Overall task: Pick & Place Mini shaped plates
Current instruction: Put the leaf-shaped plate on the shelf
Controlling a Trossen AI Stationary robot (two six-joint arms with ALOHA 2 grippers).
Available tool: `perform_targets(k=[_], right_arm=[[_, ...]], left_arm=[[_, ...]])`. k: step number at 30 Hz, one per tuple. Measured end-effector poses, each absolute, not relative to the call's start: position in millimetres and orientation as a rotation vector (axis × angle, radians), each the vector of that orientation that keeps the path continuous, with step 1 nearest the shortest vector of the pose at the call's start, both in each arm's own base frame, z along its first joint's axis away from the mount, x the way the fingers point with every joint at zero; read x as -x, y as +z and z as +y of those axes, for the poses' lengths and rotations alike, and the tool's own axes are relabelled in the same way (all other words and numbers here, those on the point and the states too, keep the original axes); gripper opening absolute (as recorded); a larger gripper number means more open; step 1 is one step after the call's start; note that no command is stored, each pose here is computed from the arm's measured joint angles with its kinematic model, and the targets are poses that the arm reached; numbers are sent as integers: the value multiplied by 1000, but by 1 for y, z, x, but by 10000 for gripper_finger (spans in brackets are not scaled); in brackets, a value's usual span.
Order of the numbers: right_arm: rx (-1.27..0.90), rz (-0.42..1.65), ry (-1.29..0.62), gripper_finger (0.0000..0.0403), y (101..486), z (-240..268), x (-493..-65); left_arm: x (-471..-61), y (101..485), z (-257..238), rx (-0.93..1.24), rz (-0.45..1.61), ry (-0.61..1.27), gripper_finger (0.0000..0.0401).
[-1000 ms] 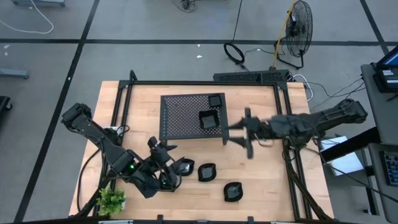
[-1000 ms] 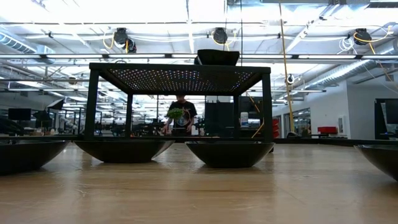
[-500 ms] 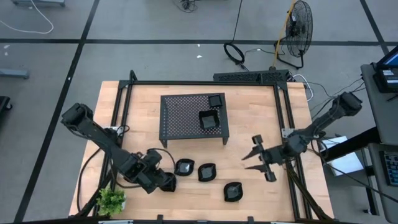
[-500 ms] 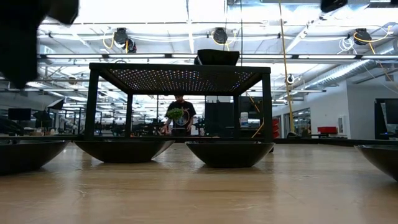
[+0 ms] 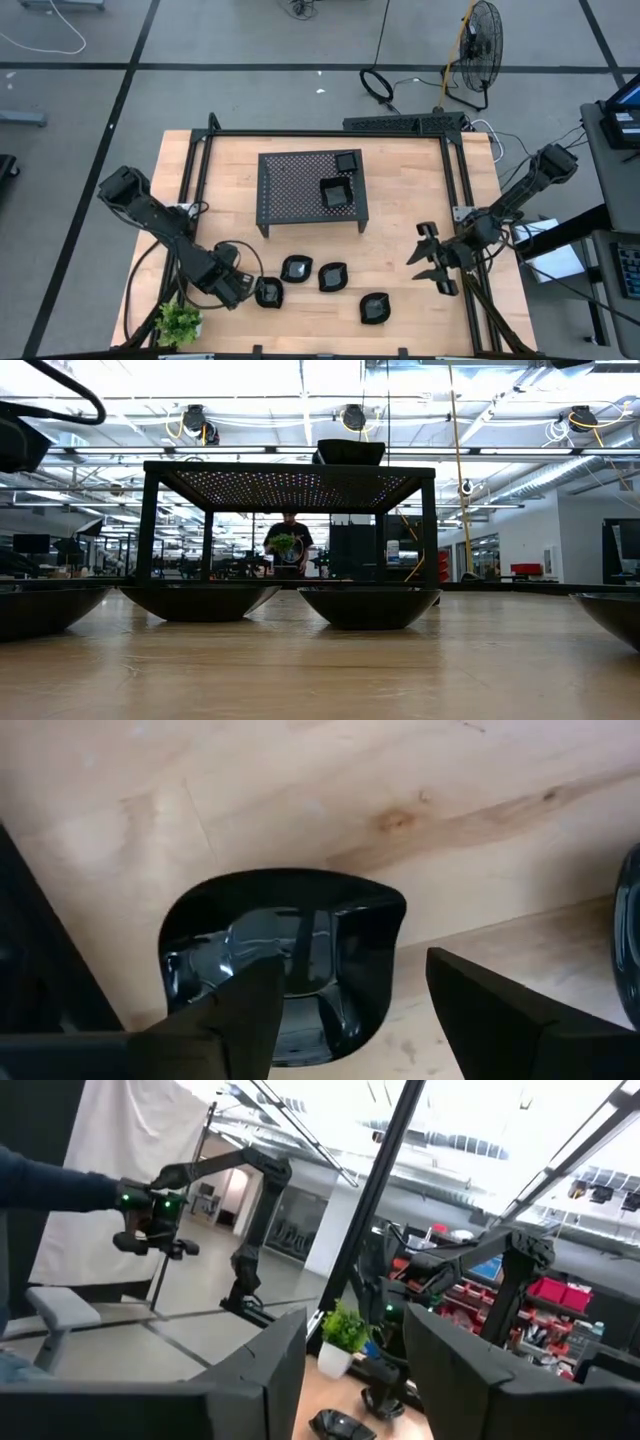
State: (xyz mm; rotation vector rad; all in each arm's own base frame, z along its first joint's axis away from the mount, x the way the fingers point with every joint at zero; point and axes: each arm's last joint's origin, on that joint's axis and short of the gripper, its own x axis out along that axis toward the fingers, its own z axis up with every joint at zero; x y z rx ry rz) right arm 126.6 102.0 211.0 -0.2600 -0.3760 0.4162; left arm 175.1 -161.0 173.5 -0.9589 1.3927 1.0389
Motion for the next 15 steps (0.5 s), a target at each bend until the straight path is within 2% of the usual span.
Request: perform_targets(k=[9,15], right_arm=[[262,-369,418,157,210,102,-127],[256,-383,415,160,212,102,-126]], left_arm=[[-177,174,-183,1087,1404,880,248],[-175,160,-186,1055,1387,1007,248]])
